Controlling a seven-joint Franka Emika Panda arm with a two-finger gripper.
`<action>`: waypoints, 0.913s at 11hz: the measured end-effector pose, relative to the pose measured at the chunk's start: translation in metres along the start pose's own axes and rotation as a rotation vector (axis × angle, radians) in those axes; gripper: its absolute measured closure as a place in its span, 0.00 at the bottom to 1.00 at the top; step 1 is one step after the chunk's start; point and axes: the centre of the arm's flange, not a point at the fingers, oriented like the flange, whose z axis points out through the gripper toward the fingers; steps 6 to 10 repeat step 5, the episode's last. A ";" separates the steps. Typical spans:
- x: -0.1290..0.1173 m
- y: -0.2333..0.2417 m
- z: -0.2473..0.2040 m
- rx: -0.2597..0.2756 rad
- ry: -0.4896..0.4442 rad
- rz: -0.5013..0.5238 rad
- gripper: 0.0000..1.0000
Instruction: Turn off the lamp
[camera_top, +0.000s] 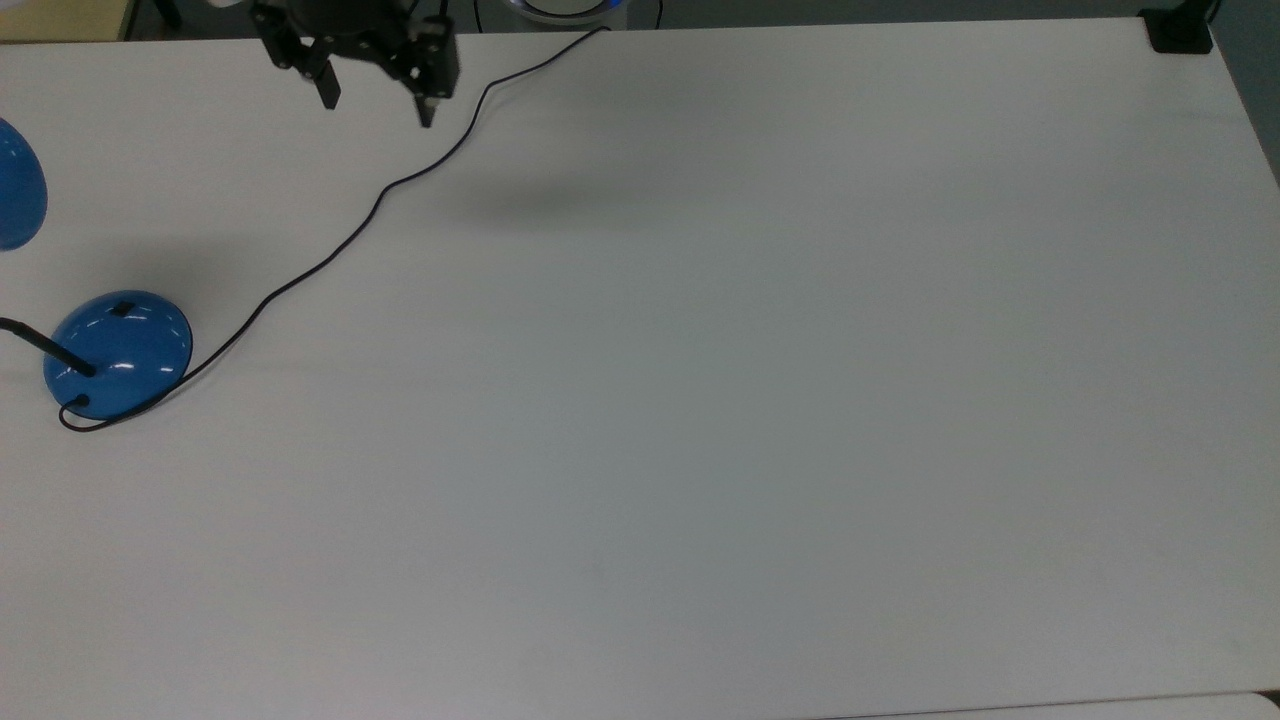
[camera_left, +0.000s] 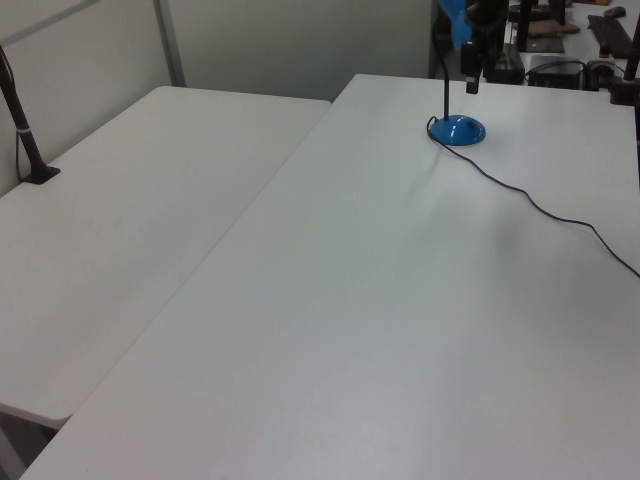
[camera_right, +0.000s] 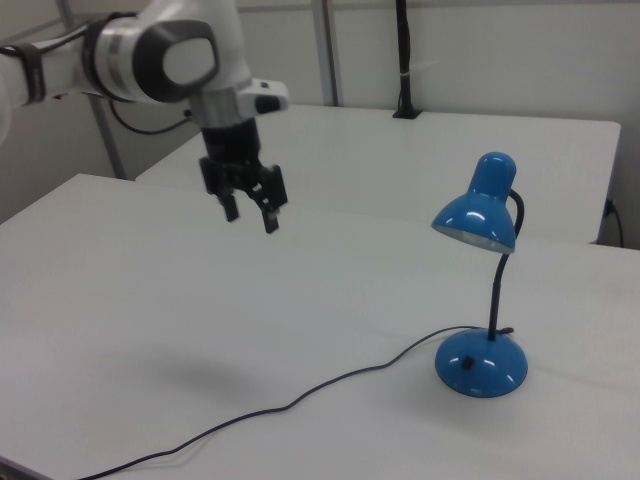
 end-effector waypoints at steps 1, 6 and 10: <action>-0.002 -0.018 -0.006 -0.018 -0.010 -0.036 0.01; -0.004 -0.026 -0.025 -0.021 0.017 -0.051 0.00; -0.004 -0.026 -0.025 -0.021 0.017 -0.051 0.00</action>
